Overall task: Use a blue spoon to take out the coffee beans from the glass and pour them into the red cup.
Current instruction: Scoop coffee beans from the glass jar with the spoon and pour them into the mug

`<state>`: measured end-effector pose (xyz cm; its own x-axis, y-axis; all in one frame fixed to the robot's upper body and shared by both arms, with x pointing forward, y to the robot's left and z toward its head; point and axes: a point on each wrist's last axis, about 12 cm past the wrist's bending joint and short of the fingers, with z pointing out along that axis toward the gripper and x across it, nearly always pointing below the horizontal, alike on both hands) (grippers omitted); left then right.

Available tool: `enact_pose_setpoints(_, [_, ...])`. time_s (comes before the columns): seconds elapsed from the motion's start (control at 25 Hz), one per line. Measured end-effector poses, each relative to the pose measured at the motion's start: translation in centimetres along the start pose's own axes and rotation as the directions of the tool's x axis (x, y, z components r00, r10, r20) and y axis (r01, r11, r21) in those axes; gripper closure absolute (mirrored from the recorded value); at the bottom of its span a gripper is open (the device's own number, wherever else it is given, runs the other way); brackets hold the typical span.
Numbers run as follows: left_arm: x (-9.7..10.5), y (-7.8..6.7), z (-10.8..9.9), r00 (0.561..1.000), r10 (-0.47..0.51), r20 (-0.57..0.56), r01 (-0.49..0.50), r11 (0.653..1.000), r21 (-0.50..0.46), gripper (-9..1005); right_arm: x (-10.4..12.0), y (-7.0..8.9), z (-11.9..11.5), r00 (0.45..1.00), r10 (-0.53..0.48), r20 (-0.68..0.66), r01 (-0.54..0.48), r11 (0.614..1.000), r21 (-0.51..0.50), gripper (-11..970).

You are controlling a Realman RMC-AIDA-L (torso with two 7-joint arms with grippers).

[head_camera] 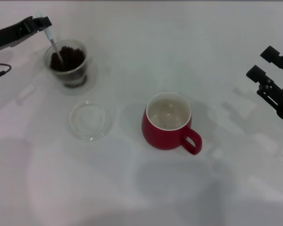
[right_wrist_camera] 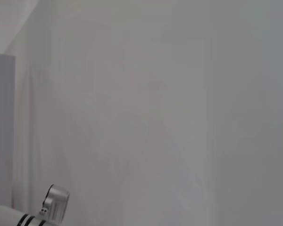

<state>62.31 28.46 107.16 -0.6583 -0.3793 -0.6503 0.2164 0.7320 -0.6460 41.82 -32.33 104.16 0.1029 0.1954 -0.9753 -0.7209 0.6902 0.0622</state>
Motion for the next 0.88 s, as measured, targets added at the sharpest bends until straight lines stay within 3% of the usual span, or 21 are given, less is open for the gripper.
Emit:
enact_pose_setpoints(0.2, [0.3, -0.1, 0.0, 0.997, -0.072, 0.017, 0.072, 0.997, 0.019, 873, -0.1, -0.2, 0.0, 1.0, -0.006, -0.001, 0.006, 1.0, 0.003, 413])
enact_pose_setpoints(0.48, [0.7, 1.1, -1.5, 0.979, -0.195, 0.065, 0.193, 0.98, 0.041, 872, -0.1, -0.4, 0.3, 1.0, -0.01, -0.005, 0.01, 1.0, 0.0, 413])
enact_pose_setpoints(0.88, [1.0, 1.9, -2.7, 0.961, -0.261, 0.088, 0.257, 0.965, 0.057, 873, -0.1, -0.5, 0.4, 1.0, -0.013, -0.007, 0.013, 1.0, -0.002, 413])
